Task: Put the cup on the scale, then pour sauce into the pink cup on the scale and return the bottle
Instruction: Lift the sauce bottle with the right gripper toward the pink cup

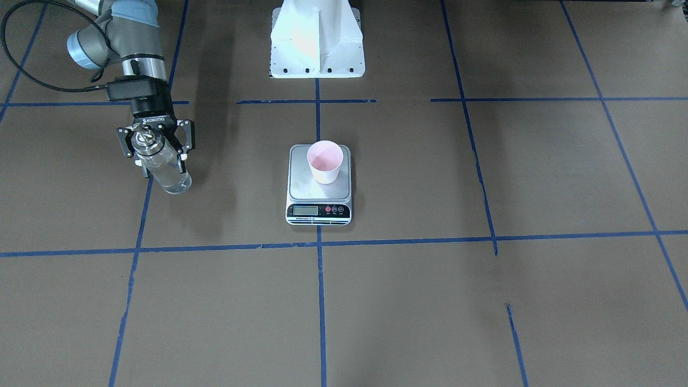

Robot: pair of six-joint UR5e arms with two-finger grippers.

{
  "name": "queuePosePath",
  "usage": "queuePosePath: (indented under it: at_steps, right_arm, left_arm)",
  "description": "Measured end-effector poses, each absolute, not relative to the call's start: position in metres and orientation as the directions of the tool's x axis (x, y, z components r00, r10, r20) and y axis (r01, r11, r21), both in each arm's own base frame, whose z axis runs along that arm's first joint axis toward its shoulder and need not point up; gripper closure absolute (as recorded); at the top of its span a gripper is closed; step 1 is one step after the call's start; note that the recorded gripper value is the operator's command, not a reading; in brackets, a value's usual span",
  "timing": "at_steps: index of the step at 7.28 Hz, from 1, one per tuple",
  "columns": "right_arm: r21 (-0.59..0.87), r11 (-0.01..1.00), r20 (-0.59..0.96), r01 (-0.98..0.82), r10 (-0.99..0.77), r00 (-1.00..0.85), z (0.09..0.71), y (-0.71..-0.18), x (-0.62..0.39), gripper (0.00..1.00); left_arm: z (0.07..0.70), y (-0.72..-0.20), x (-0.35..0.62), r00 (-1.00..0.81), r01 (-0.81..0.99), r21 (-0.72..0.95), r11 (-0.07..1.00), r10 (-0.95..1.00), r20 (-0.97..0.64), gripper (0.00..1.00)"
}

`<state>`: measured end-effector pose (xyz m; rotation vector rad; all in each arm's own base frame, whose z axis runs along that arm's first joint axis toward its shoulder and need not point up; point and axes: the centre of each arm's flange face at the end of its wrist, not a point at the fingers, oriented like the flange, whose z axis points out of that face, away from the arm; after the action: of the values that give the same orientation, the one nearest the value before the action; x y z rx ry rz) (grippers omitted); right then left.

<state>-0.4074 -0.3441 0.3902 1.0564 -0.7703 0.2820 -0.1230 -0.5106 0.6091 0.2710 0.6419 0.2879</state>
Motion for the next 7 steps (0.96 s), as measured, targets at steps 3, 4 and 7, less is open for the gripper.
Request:
queuePosePath:
  at_steps: [3,4,7]
  right_arm:
    - [0.735,0.454,0.635,-0.504,-0.199,0.747,0.349,-0.358,-0.428,1.00]
    - [0.767,0.454,0.587,-0.454,-0.210,0.782,0.340,-0.362,-0.436,1.00]
    - [0.839,0.437,0.460,-0.324,-0.251,0.852,0.322,-0.366,-0.451,1.00]
  left_arm:
    - [0.620,-0.501,-0.120,0.749,-0.171,0.316,0.933,0.331,-0.574,0.00]
    - [0.628,-0.491,-0.115,0.725,-0.163,0.309,0.937,0.326,-0.607,0.00]
    - [0.633,-0.479,-0.111,0.700,-0.159,0.314,0.936,0.331,-0.633,0.00]
